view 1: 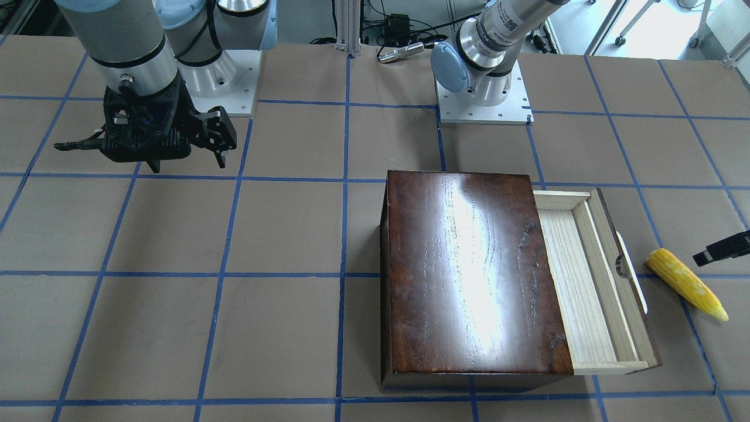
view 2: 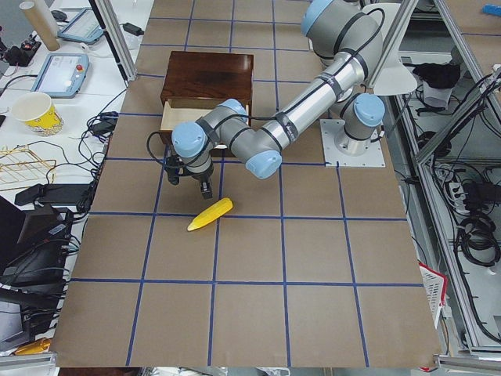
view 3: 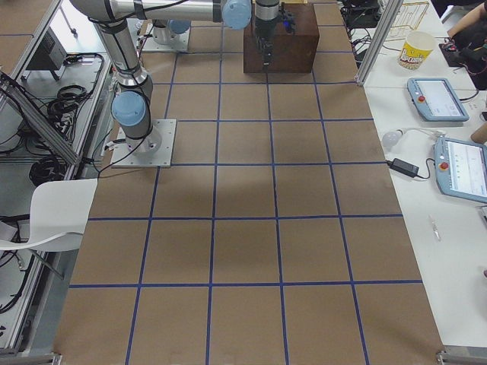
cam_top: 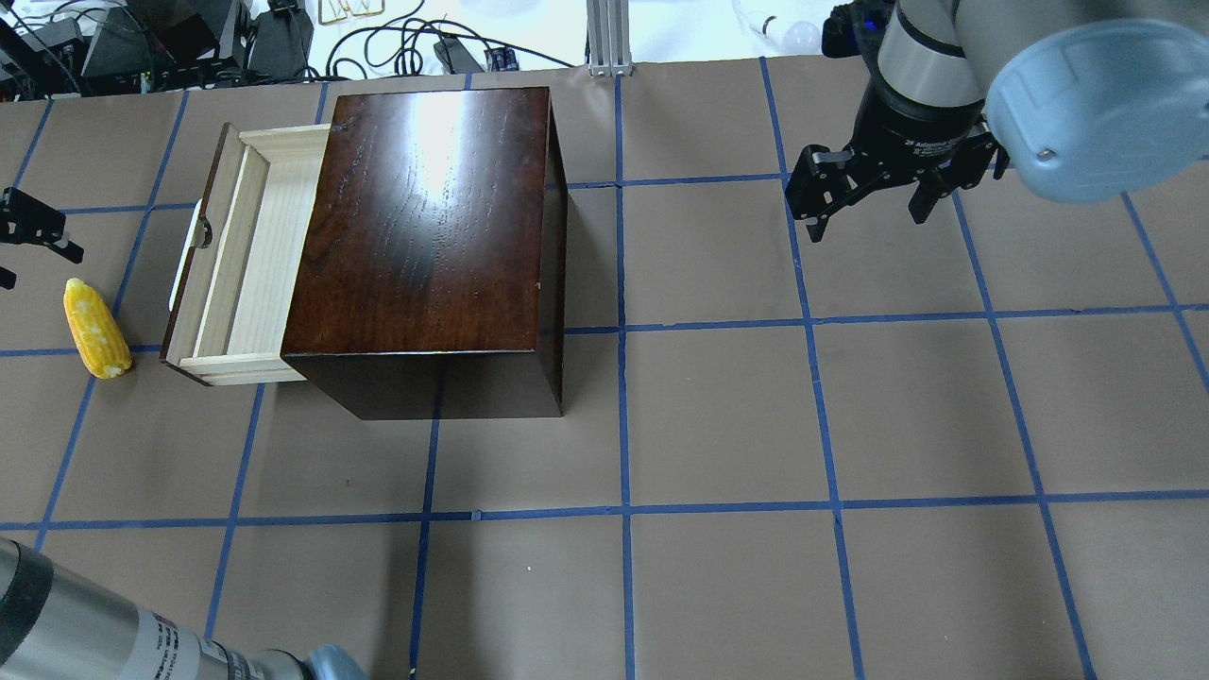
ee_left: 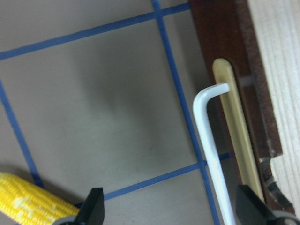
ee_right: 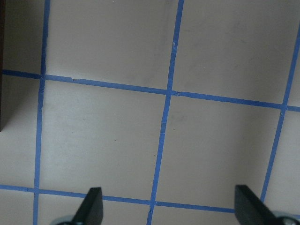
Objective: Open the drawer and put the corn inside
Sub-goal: 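Release the handle and move the left gripper over the yellow corn, then lower the left gripper and grasp the yellow corn cob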
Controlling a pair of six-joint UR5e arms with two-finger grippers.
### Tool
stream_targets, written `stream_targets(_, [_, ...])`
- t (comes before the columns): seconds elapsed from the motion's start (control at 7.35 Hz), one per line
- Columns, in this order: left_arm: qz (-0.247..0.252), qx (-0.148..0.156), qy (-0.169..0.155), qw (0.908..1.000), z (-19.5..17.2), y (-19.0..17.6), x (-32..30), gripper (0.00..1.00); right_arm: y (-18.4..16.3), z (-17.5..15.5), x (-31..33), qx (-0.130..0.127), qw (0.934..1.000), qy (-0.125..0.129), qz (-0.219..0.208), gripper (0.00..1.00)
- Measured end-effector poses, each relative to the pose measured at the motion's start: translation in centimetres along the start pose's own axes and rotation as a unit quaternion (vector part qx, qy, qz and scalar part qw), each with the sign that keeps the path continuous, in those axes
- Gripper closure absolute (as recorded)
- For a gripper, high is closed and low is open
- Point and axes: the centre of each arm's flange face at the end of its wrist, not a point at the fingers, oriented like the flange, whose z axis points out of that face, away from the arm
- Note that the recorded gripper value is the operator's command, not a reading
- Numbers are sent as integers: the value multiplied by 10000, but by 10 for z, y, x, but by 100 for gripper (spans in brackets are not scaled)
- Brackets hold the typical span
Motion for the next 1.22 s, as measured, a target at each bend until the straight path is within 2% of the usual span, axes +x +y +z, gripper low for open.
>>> stream_targets(0.14, [-312,-76,36,9995,13,-3,-4,0,0,0,0,0,10000,0,0,0])
stream_targets(0.41, [-562,-192,-24,9982,38,-10,-13,0,0,0,0,0,10000,0,-3,0])
stream_targets(0.68, [-580,-227,-439,9971,61,-17,-29,0,0,0,0,-2,10000,0,0,0])
stream_targets(1.22, [-548,-295,-546,9966,102,-21,-42,0,0,0,0,2,10000,0,-2,0])
